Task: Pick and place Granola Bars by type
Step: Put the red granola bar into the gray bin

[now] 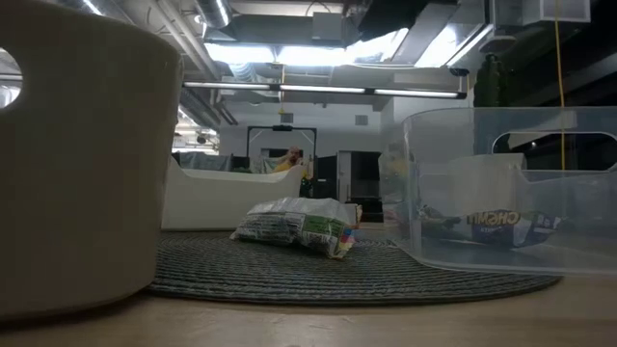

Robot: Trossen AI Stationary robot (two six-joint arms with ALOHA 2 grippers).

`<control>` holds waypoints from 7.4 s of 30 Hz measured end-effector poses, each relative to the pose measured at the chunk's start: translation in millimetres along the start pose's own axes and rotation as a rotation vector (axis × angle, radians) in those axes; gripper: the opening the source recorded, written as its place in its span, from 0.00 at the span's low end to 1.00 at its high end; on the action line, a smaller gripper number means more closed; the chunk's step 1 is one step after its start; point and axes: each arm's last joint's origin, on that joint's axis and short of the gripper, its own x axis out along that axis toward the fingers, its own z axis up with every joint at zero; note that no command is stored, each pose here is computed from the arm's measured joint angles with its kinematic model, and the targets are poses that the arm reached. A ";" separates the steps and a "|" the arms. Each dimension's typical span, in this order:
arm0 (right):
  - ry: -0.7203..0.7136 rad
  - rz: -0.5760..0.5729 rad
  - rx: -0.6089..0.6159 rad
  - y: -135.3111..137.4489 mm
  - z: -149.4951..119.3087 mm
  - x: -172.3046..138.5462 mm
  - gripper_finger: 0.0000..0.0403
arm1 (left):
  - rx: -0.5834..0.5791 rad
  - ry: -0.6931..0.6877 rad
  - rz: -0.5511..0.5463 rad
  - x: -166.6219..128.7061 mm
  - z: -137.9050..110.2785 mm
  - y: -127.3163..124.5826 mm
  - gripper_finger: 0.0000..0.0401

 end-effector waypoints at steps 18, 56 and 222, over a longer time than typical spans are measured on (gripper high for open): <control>-0.004 0.041 -0.144 0.8 -0.1 0.4 0.55 | -0.169 0.118 -0.003 81.3 -6.6 28.8 0.61; -0.590 0.423 0.017 -2.1 51.7 -8.4 0.55 | 0.043 -0.949 -0.191 -169.2 110.7 -6.5 0.04; 0.483 -0.164 0.521 -173.7 -73.5 249.3 0.86 | -0.046 -0.311 -0.377 -94.6 126.2 -55.6 0.44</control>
